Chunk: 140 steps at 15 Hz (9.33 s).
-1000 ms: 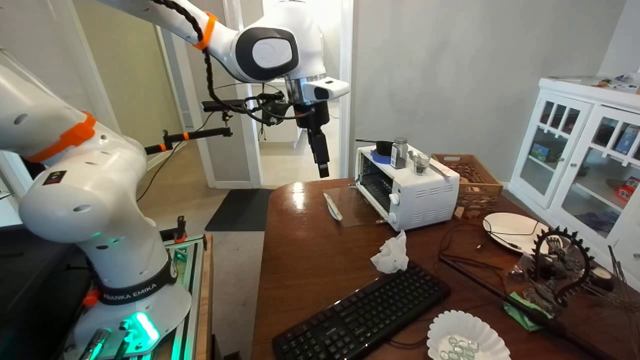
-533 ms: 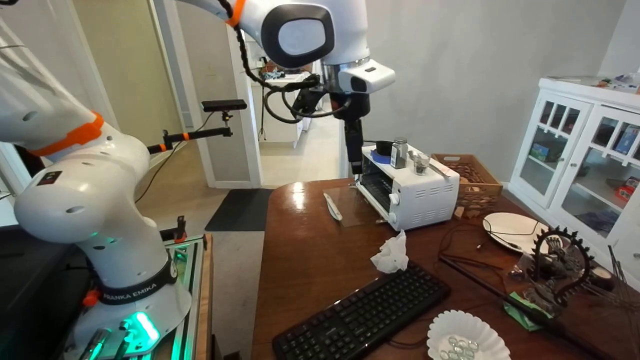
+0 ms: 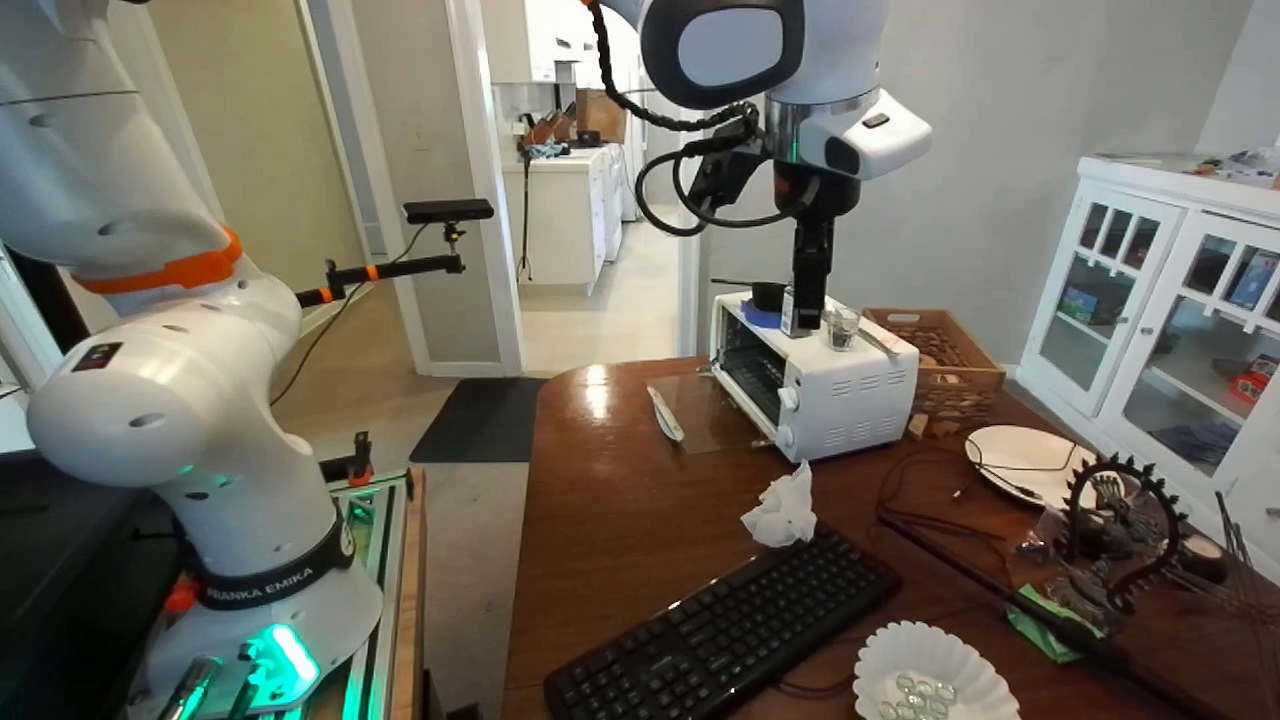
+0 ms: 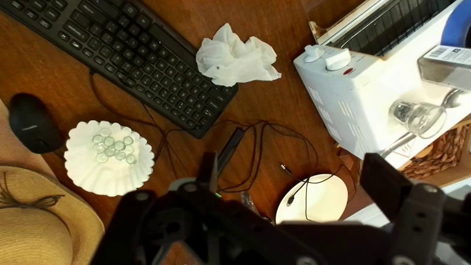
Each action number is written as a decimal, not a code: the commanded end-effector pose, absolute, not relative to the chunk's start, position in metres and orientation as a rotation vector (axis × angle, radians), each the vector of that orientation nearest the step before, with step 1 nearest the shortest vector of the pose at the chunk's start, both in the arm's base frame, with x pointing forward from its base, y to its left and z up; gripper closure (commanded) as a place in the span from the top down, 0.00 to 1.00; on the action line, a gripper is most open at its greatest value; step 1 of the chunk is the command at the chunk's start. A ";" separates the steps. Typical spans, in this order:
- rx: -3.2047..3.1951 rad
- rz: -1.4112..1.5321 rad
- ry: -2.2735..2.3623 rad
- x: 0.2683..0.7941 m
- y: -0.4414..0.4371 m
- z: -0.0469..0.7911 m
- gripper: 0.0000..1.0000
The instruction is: Put the small glass directly onto the table
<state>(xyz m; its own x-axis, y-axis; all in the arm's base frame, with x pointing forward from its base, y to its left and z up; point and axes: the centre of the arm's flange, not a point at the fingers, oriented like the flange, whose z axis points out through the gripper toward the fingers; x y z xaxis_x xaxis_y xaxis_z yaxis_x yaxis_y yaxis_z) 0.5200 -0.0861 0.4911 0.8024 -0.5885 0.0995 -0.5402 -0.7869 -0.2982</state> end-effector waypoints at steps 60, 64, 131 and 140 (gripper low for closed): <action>-1.844 0.864 1.157 0.760 -0.066 0.352 1.00; -1.820 0.896 1.171 0.762 -0.068 0.340 1.00; -1.844 1.230 1.177 0.711 -0.061 0.309 0.31; -1.946 1.617 1.125 0.664 -0.073 0.275 0.31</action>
<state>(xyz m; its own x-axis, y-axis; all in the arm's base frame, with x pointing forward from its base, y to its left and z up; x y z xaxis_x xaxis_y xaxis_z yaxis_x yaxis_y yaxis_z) 0.6826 -0.0742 0.2910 0.0489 -0.3198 -0.9462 -0.7954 -0.5854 0.1568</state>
